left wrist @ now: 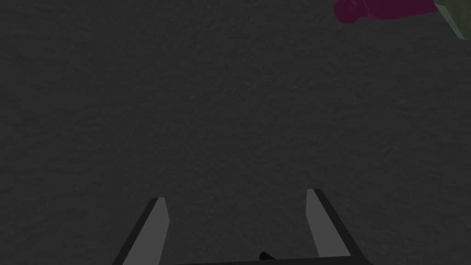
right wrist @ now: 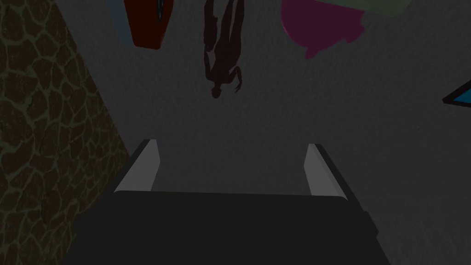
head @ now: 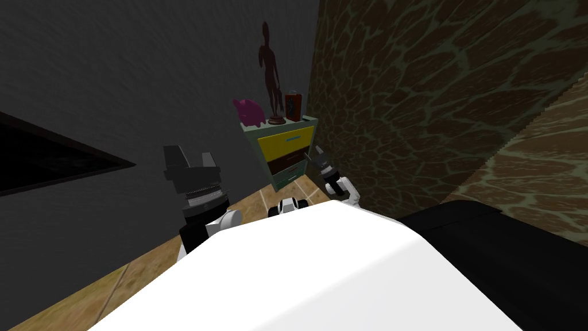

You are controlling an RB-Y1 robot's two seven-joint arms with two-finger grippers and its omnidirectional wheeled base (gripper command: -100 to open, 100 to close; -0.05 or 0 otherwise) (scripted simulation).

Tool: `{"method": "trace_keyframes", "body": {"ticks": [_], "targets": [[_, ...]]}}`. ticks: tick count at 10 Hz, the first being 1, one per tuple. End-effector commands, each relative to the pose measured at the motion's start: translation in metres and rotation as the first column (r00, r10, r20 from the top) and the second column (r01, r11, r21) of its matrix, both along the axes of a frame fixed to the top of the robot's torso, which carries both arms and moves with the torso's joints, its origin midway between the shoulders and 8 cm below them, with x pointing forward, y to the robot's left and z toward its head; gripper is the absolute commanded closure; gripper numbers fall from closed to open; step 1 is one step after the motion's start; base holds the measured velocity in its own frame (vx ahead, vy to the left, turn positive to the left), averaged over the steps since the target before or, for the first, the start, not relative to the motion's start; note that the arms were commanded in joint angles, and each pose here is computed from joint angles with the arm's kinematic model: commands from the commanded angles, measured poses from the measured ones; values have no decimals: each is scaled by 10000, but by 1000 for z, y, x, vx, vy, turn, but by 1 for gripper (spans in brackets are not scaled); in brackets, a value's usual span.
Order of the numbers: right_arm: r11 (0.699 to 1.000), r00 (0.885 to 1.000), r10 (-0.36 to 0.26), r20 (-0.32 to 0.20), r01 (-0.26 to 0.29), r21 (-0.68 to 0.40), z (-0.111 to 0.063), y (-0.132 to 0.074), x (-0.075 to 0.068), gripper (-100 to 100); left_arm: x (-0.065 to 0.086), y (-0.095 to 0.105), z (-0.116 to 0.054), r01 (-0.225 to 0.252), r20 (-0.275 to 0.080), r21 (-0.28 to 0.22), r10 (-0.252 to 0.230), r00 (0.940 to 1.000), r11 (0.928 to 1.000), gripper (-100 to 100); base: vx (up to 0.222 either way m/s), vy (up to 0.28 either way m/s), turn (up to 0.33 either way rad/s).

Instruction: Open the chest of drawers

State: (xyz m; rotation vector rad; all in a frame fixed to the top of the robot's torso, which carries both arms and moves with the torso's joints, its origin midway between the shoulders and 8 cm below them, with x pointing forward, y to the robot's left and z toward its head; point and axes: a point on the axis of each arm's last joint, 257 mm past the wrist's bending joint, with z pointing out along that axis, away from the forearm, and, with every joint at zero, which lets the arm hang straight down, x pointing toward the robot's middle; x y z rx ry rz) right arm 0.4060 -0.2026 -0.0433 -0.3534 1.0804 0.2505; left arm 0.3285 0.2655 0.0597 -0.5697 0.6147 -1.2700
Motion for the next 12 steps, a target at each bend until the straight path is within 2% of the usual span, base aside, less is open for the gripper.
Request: {"method": "trace_keyframes", "body": {"ticks": [1, 3, 4, 5, 6, 8, 9, 11, 12], "targets": [[9903, 9987, -435, 279, 468, -1312, -7, 0, 7, -100, 0, 0, 0, 0, 0, -1, 0, 10000, 10000, 0, 54, 63, -27], [9591, 9948, -821, 598, 952, -2665, -17, -2, 17, -100, 0, 0, 0, 0, 0, 0, 0, 10000, 10000, 0, 61, 61, -52], [9515, 9936, -888, 704, 1055, -2890, -18, -1, 17, -100, 0, 0, 0, 0, 0, 0, 0, 10000, 10000, 0, 53, 69, -19], [9255, 9904, -1047, 898, 1301, -3557, -23, -3, 22, -100, 0, 0, 0, 1, 1, 0, -1, 10000, 10000, 0, 57, 63, -36], [9227, 9898, -1067, 940, 1338, -3615, -23, -3, 22, -100, 0, 0, 0, 0, 0, 0, 0, 10000, 10000, 0, 50, 44, -15], [8577, 9821, -1308, 1353, 1805, -4815, -34, -5, 33, -100, 0, 0, 0, 0, 0, 0, 0, 10000, 10000, 0, 59, 57, -29], [8507, 9806, -1332, 1435, 1874, -4910, -34, -5, 33, -100, 0, 0, 0, 0, 0, 0, 0, 10000, 10000, 0, 58, 61, -9], [7726, 9715, -1467, 1860, 2299, -5918, -44, -8, 44, -100, 0, 0, 0, 1, 1, 0, -1, 10000, 10000, 0, 68, 67, -16], [7647, 9698, -1477, 1939, 2364, -5995, -44, -8, 44, -100, 0, 0, 0, 0, 0, 0, 0, 10000, 10000, 0, 75, 50, -5]]}}
